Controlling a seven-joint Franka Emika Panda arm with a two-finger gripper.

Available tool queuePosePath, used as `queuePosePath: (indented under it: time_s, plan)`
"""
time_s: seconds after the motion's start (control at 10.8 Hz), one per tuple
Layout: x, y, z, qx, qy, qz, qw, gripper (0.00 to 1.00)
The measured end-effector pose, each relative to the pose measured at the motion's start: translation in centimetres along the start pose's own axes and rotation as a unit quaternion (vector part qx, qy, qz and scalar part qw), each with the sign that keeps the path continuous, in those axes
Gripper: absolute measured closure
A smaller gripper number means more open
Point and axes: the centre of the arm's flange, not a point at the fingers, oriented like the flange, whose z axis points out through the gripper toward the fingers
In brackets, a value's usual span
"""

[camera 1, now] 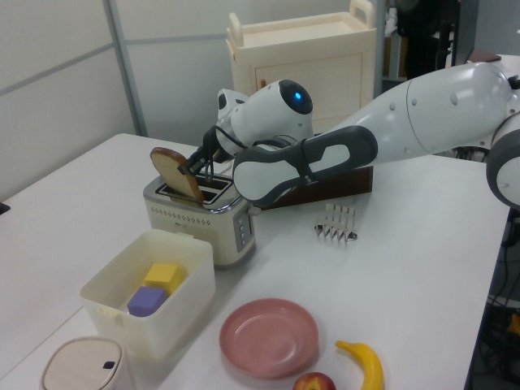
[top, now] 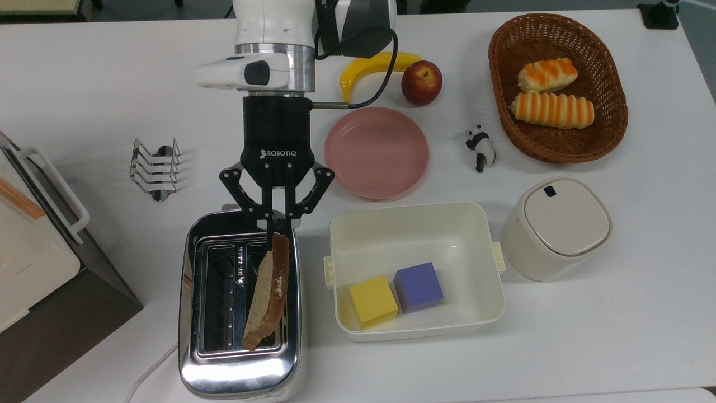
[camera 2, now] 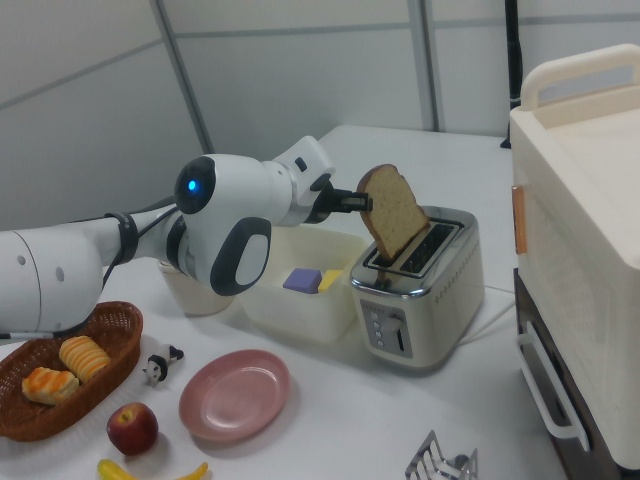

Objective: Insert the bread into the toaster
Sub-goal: 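Lower the bread slice edge-first into the toaster slot, then push the bread slice down into the slot and open the gripper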

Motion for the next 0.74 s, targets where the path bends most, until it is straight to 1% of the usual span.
queuePosePath:
  time_s: [0.19,0.46,0.65,0.74]
  plan:
    - [-0.2,1.0,-0.1,-0.003,-0.011,0.004,0.9999,0.84]
    - [0.3,3.8,-2.0,-0.001,-0.059,0.018,0.9981,0.84]
    - [0.5,3.9,-2.8,0.006,-0.078,0.020,0.9967,0.84]
    - [0.4,3.8,-2.9,0.008,-0.083,0.020,0.9963,0.81]
